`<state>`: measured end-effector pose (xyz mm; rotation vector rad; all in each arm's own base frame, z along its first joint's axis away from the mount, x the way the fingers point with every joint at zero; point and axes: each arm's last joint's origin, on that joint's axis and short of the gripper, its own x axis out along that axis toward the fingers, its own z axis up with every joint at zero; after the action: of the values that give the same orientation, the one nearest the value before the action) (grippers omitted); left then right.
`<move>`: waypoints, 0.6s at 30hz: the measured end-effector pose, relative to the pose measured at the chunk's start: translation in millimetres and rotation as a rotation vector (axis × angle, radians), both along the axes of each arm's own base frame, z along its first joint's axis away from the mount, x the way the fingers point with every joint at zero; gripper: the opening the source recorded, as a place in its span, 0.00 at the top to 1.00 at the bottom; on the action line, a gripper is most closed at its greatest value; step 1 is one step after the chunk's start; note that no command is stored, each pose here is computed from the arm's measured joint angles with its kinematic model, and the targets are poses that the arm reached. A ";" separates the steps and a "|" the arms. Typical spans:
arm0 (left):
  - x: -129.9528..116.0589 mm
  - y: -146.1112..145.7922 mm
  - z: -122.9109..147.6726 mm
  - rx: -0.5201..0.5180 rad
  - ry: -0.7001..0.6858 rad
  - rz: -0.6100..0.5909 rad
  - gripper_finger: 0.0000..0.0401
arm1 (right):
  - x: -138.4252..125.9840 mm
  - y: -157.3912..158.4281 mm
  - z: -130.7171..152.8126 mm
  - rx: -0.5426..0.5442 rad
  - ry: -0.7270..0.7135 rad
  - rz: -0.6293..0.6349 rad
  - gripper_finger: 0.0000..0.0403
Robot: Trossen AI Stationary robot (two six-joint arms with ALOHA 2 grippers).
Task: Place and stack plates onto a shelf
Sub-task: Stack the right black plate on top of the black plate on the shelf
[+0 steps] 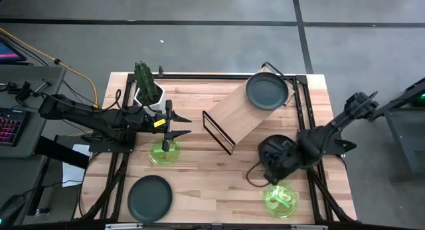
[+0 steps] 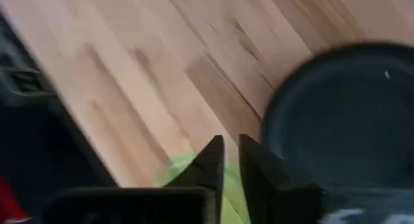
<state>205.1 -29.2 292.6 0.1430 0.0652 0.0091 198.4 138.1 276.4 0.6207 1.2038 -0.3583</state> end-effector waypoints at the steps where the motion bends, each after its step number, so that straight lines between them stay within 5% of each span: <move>1: 0.0 0.0 0.0 0.000 0.000 0.000 0.60 | 1.7 3.8 -4.8 -0.014 0.016 -0.001 0.86; 10: 0.0 0.0 -0.1 0.000 0.001 0.000 0.60 | 26.0 21.9 -58.7 -0.145 0.205 -0.031 0.46; 18: 0.0 0.0 -0.1 -0.001 0.001 0.000 0.60 | 39.6 20.6 -102.2 -0.251 0.394 -0.089 0.40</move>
<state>205.1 -29.2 292.6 0.1424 0.0660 0.0087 238.1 158.7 174.3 0.3954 1.4789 -0.7200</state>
